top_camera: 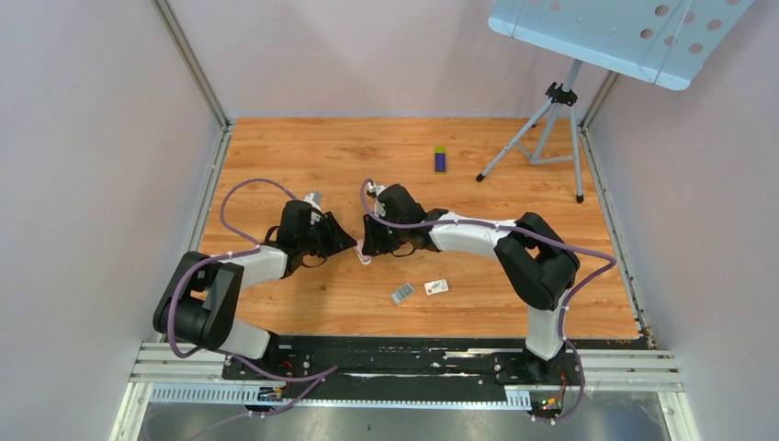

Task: Load the staples into the stapler

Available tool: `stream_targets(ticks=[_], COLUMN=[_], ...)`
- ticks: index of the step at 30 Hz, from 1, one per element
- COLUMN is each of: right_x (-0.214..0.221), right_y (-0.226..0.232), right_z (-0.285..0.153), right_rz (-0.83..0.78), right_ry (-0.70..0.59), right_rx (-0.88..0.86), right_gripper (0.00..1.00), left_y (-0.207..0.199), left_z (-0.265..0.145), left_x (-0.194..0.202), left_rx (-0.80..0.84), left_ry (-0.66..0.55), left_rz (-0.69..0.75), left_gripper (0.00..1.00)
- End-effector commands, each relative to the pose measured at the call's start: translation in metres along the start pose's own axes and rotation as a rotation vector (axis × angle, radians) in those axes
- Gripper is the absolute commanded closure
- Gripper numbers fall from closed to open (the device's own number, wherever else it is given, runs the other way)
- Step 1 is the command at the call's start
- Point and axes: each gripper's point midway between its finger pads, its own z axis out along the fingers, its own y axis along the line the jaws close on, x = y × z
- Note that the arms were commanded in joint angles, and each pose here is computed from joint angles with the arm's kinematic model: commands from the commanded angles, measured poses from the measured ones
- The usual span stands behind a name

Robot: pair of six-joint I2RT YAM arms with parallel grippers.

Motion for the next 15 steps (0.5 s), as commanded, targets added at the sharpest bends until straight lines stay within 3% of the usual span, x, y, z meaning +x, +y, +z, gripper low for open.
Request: stream_targets(ticks=[1,15], right_x=[0.026,0.093], right_y=[-0.014,-0.054], right_z=[0.010,0.016], right_rz=[0.034,0.070], right_ry=[0.079,0.166], right_rx=[0.022,0.133], right_gripper=[0.64,0.73], left_y=[0.006,0.016], left_z=[0.004,0.009], left_x=[0.011,0.024], left_rx=[-0.006,-0.017], left_ry=[0.025,0.044], left_rz=[0.004,-0.010], left_gripper=[0.65,0.70])
